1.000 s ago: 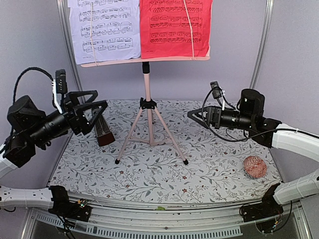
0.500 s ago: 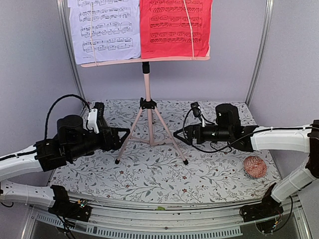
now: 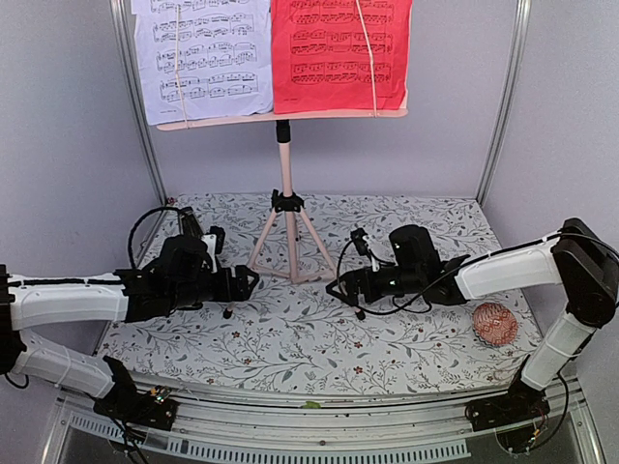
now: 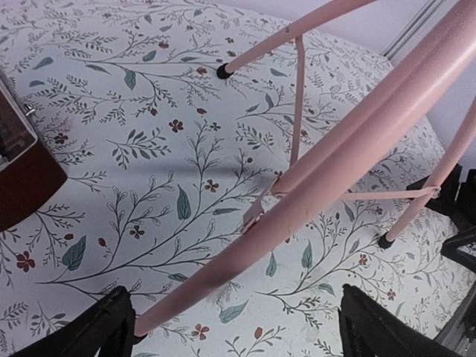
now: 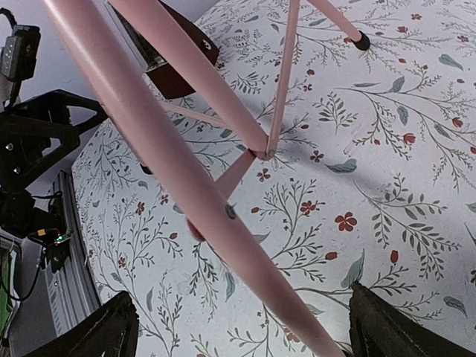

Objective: Set up the instrument practice props

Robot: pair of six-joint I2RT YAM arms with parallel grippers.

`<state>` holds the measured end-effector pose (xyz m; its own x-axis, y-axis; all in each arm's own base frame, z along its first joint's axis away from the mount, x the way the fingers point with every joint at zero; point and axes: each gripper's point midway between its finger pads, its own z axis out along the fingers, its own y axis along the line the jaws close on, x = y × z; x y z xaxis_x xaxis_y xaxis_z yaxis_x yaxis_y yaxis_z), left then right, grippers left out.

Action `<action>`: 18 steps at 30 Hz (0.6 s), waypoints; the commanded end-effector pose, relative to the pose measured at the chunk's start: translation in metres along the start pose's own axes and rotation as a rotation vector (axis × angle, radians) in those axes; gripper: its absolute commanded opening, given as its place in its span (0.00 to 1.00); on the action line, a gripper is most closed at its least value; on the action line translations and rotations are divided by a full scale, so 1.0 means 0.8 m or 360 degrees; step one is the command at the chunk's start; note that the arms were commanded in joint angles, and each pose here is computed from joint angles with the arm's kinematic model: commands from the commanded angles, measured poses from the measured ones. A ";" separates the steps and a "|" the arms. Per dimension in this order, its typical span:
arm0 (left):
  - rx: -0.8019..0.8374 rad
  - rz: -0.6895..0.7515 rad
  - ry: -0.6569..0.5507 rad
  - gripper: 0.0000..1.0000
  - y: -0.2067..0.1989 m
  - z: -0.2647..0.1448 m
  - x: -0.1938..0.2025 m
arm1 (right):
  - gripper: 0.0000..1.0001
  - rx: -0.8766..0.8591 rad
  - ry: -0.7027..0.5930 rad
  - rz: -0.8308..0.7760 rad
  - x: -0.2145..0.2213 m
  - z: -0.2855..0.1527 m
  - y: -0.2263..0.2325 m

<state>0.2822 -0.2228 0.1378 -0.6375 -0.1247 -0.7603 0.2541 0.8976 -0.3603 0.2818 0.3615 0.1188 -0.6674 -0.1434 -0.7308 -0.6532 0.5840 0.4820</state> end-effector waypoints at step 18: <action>-0.0022 -0.0041 -0.0024 0.94 0.007 0.102 -0.063 | 0.99 0.0265 -0.0099 0.0107 -0.039 0.028 -0.094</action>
<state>0.3476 -0.2436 0.1138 -0.6739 -0.1265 -0.7279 0.2201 0.9061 -0.3613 0.3344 0.3470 0.0886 -0.6962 -0.0958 -0.7114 -0.5590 0.6942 0.4535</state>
